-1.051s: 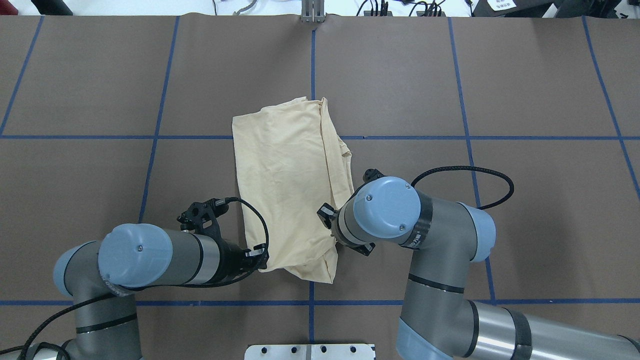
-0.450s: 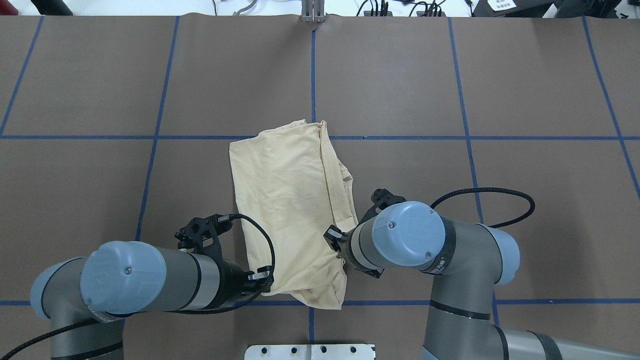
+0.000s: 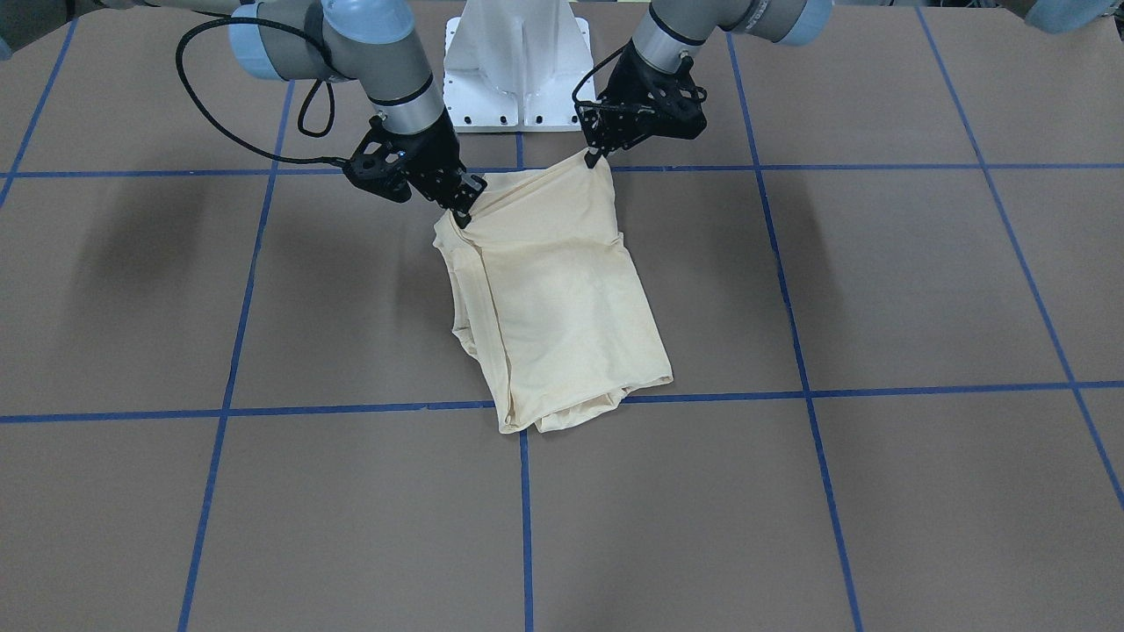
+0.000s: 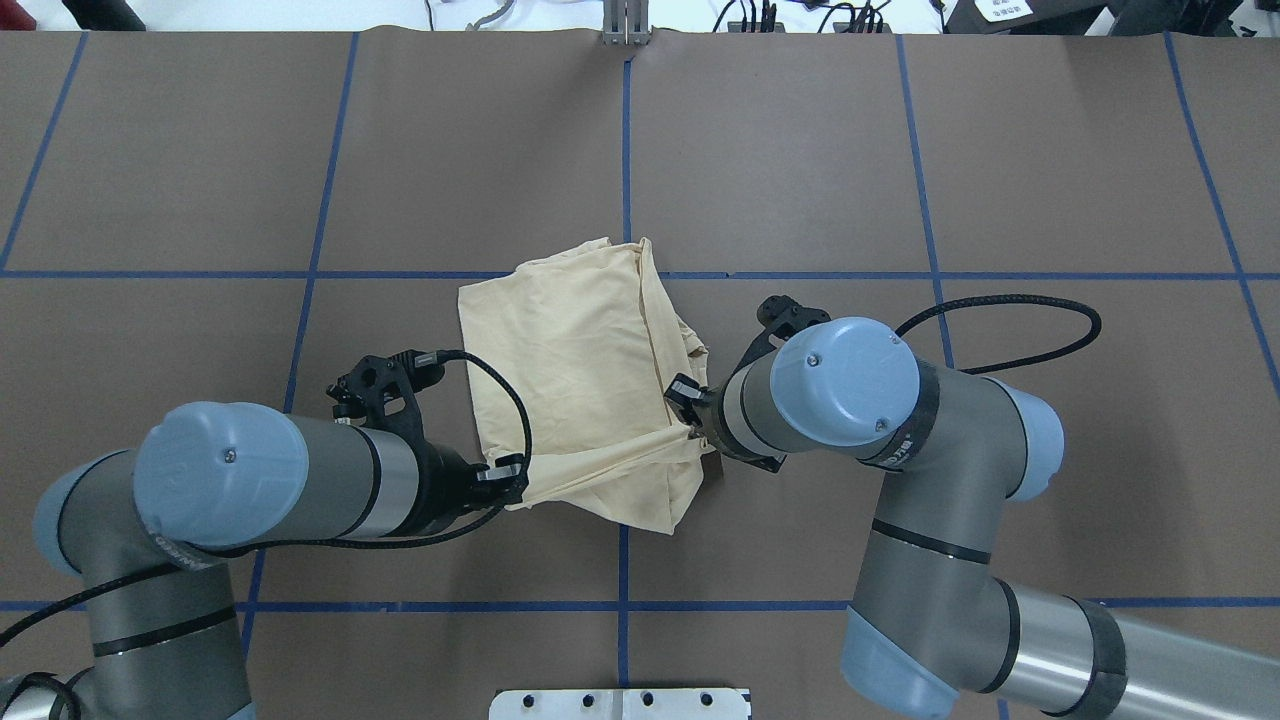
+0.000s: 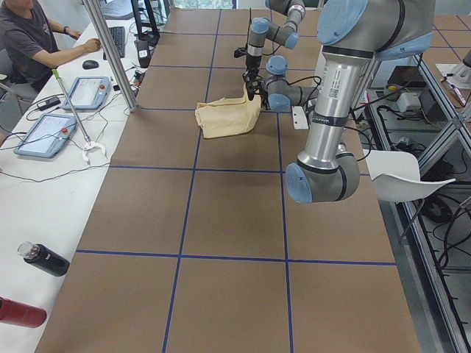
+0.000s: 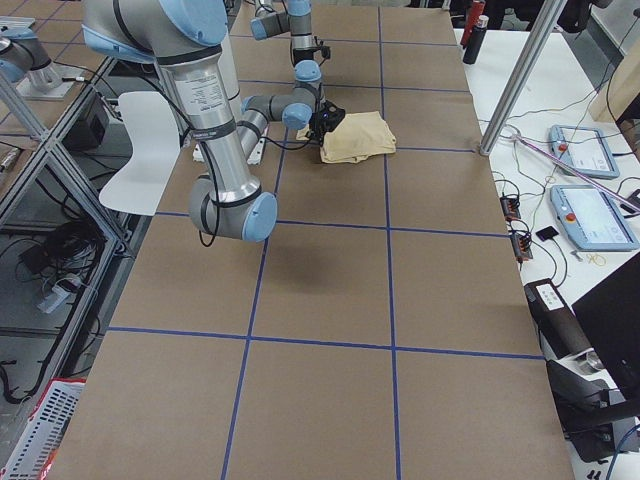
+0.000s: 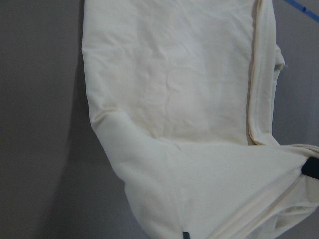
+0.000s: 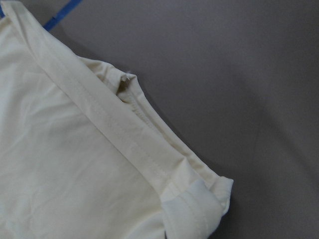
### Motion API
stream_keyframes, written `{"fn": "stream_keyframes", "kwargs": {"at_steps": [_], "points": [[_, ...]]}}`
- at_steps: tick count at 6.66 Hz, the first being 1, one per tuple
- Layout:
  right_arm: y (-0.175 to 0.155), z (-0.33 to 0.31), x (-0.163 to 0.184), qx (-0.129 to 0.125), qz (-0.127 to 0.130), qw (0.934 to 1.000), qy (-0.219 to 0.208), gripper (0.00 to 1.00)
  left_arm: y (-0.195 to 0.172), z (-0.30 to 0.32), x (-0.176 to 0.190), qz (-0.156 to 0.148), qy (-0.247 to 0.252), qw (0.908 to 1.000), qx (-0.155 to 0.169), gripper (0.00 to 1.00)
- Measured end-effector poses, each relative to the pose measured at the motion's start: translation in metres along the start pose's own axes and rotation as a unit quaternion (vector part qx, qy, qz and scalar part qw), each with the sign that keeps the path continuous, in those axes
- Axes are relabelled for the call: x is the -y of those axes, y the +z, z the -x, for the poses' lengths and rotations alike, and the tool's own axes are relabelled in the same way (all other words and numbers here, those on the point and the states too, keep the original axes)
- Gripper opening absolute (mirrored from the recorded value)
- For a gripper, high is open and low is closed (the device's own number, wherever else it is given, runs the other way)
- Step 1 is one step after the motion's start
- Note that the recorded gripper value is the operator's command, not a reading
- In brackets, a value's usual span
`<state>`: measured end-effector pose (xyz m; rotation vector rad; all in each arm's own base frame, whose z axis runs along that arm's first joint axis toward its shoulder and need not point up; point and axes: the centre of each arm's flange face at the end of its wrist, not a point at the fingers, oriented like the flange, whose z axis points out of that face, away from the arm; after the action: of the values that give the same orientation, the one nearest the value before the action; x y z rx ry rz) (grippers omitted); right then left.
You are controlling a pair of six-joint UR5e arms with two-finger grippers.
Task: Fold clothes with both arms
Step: 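Grasp the shirt's near end with both grippers, then lift the near end with both grippers and fold it away from the robot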
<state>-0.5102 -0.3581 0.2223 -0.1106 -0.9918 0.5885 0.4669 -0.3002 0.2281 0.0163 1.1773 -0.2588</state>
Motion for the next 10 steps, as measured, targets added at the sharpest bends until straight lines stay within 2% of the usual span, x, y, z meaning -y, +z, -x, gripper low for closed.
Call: {"fn": "stream_keyframes", "kwargs": {"at_steps": [2,5,7,10], "points": [[-0.003,0.035,0.021,0.015,-0.019,0.9995,-0.020,0.00,0.001,-0.002,0.041,-0.028,-0.004,0.9996,0.005,0.00],[0.017,0.091,0.058,0.022,-0.047,0.9983,-0.026,0.00,-0.014,-0.004,0.107,-0.041,-0.017,0.9990,0.007,0.00],[0.037,0.105,0.085,0.032,-0.060,0.9974,-0.026,0.00,0.014,-0.019,0.147,-0.056,-0.030,0.9977,0.023,0.00],[0.064,0.147,0.092,0.036,-0.062,0.9971,-0.025,0.00,0.023,-0.016,0.178,-0.071,-0.033,0.9962,0.037,0.00]]}}
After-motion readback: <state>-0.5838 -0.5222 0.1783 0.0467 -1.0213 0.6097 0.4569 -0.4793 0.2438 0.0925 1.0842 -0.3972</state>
